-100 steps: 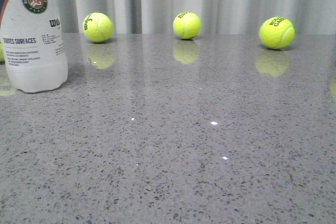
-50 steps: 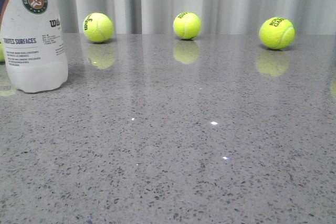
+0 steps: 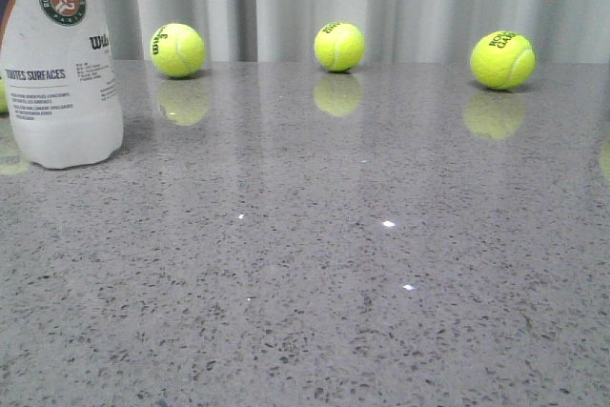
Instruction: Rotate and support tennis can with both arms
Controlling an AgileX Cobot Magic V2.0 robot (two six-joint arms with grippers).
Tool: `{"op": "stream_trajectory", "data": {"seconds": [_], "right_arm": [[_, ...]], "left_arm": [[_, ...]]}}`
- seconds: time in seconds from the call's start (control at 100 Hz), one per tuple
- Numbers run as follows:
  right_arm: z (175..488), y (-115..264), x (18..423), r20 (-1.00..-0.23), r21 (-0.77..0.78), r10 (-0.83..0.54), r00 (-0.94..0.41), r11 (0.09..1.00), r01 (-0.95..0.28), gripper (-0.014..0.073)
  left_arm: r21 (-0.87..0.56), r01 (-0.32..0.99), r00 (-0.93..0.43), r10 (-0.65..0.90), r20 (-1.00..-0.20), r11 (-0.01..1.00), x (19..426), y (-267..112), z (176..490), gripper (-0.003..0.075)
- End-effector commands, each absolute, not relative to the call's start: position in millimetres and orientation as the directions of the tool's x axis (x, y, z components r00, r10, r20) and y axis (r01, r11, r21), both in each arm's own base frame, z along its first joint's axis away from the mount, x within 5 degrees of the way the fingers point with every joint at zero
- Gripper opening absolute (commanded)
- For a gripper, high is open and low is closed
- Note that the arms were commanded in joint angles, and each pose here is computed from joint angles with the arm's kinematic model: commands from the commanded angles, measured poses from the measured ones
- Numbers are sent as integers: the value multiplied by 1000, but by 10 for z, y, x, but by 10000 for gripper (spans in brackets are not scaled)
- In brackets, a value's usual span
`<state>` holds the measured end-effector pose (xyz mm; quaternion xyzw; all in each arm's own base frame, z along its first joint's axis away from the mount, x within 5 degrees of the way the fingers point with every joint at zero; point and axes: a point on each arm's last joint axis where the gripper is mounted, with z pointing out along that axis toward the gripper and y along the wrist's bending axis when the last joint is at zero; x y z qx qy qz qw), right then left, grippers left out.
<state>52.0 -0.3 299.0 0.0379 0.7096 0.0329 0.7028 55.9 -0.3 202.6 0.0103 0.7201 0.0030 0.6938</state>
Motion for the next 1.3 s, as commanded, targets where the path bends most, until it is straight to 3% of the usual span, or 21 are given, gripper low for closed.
{"op": "stream_trajectory", "data": {"seconds": [0.0,0.15,0.31,0.45,0.61,1.29], "right_arm": [[3129,-21,517,-996,-20,-23,86,999,31,-66],[3079,-24,536,-996,-44,-47,81,998,36,-66],[2868,-10,606,-991,40,38,128,999,11,-66],[2531,-10,594,-987,44,42,158,999,9,-66],[2087,-9,533,-997,27,26,76,1000,14,-66],[2085,-9,540,-997,14,12,71,1000,16,-66]], "left_arm": [[19,11,30,18,-999,1000,551,-5,1956,-20],[19,11,30,18,-999,1000,551,-5,1956,-20],[19,11,30,18,-999,1000,551,-5,1956,-20],[19,11,30,18,-999,1000,551,-5,1956,-20],[19,11,30,18,-999,1000,551,-5,1956,-20],[19,11,30,18,-999,1000,551,-5,1956,-20]]}}
